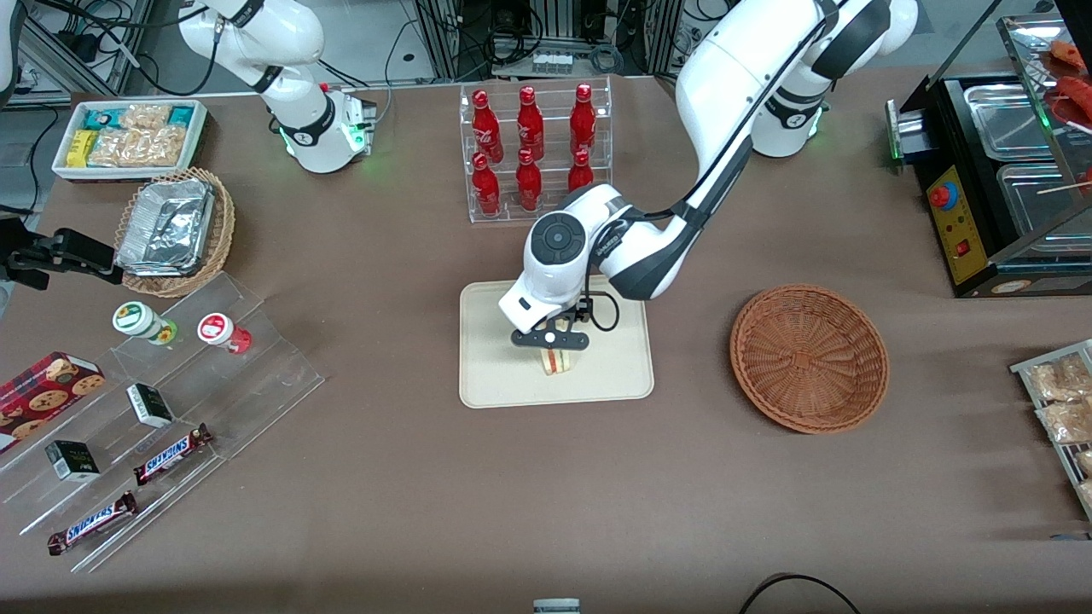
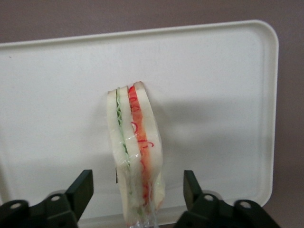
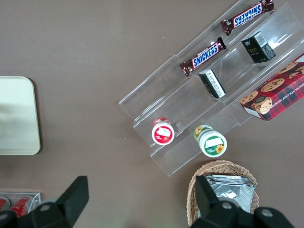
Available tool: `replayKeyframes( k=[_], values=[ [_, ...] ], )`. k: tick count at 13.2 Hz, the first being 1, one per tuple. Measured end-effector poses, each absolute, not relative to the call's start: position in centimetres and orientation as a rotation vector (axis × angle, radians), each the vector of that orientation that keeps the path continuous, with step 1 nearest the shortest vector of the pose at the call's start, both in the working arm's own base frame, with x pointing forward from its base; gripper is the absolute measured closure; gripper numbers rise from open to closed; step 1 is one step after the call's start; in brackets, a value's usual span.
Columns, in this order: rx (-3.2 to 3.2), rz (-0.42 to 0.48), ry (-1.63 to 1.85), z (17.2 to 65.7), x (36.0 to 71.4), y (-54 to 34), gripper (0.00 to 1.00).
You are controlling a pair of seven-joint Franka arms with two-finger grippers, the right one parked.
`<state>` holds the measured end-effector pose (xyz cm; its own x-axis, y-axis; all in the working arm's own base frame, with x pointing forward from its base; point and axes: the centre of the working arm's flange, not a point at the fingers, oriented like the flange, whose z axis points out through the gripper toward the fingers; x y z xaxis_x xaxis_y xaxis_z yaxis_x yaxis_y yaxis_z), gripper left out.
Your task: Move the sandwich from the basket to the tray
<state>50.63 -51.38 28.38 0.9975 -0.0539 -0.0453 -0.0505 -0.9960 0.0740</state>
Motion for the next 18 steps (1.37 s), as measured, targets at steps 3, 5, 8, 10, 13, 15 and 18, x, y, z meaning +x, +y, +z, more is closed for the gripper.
replayKeyframes(
  k=[3, 5, 8, 10, 13, 15, 18],
  values=[
    [3.077, -0.011, -0.038, 34.5, 51.9, -50.0, 0.00],
    [3.080, 0.027, 0.038, 38.7, 53.3, -47.6, 0.00],
    [3.101, 0.042, 0.181, 44.1, 55.6, -42.1, 0.00],
    [3.108, 0.027, 0.252, 47.4, 56.2, -38.8, 0.00],
    [3.150, -0.021, 0.277, 50.8, 56.6, -33.9, 0.00],
    [3.177, -0.051, 0.276, 52.2, 57.1, -30.3, 0.00],
    [3.207, -0.102, 0.252, 53.1, 57.9, -25.7, 0.00]
  ],
)
